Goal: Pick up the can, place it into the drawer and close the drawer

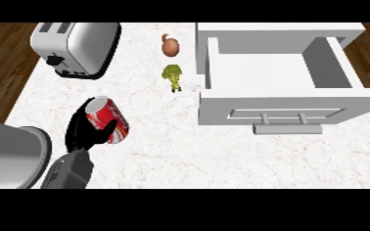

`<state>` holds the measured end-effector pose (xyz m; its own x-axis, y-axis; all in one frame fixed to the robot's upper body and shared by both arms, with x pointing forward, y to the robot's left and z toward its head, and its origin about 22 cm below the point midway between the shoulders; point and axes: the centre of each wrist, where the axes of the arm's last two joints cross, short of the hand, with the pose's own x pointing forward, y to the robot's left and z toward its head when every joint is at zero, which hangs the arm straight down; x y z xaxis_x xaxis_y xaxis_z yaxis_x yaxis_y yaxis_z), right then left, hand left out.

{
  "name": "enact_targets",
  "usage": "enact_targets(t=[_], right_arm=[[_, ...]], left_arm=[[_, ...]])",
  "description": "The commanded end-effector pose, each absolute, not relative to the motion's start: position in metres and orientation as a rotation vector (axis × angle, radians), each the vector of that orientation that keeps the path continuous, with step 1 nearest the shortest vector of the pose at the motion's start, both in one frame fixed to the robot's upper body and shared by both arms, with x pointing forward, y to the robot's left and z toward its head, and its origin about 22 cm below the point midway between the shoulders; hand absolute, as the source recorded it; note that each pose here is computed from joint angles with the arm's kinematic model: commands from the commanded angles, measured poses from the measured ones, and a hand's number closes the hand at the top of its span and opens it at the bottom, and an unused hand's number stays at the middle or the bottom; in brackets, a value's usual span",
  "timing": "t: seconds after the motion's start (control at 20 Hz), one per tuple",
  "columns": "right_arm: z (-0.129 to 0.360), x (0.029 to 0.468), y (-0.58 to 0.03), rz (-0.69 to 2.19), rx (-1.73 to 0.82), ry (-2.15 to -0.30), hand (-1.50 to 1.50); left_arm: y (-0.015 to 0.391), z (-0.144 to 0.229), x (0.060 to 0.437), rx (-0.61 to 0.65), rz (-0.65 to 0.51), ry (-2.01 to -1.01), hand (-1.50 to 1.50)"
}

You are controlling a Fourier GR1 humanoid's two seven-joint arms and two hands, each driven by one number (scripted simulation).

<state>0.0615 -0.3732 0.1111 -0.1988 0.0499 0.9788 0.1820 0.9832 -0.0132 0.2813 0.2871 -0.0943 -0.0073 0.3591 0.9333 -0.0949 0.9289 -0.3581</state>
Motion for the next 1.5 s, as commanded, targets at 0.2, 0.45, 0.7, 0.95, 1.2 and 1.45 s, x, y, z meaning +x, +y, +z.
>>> enact_targets(t=[0.2,0.45,0.7,0.95,1.2,1.45], right_arm=[[0.115,0.058,-0.365,-0.124,-0.172,-1.789,-1.50],[0.114,0.057,-0.370,-0.140,-0.175,-1.793,-1.50],[0.113,0.057,-0.365,-0.111,-0.171,-1.777,-1.50],[0.123,0.053,-0.358,-0.132,-0.177,-1.779,-1.50],[0.123,0.056,-0.358,-0.144,-0.177,-1.794,-1.50],[0.129,0.075,-0.373,-0.148,-0.195,-1.801,-1.50]], left_arm=[[0.249,-0.039,0.303,-0.268,0.310,-1.577,1.50],[0.208,-0.005,0.313,-0.256,0.267,-1.669,1.50],[0.194,0.038,0.330,-0.219,0.213,-1.681,1.50],[0.180,0.080,0.330,-0.250,0.185,-1.694,1.50],[0.145,0.110,0.346,-0.218,0.167,-1.722,1.50],[0.136,0.141,0.362,-0.205,0.142,-1.729,1.50]])
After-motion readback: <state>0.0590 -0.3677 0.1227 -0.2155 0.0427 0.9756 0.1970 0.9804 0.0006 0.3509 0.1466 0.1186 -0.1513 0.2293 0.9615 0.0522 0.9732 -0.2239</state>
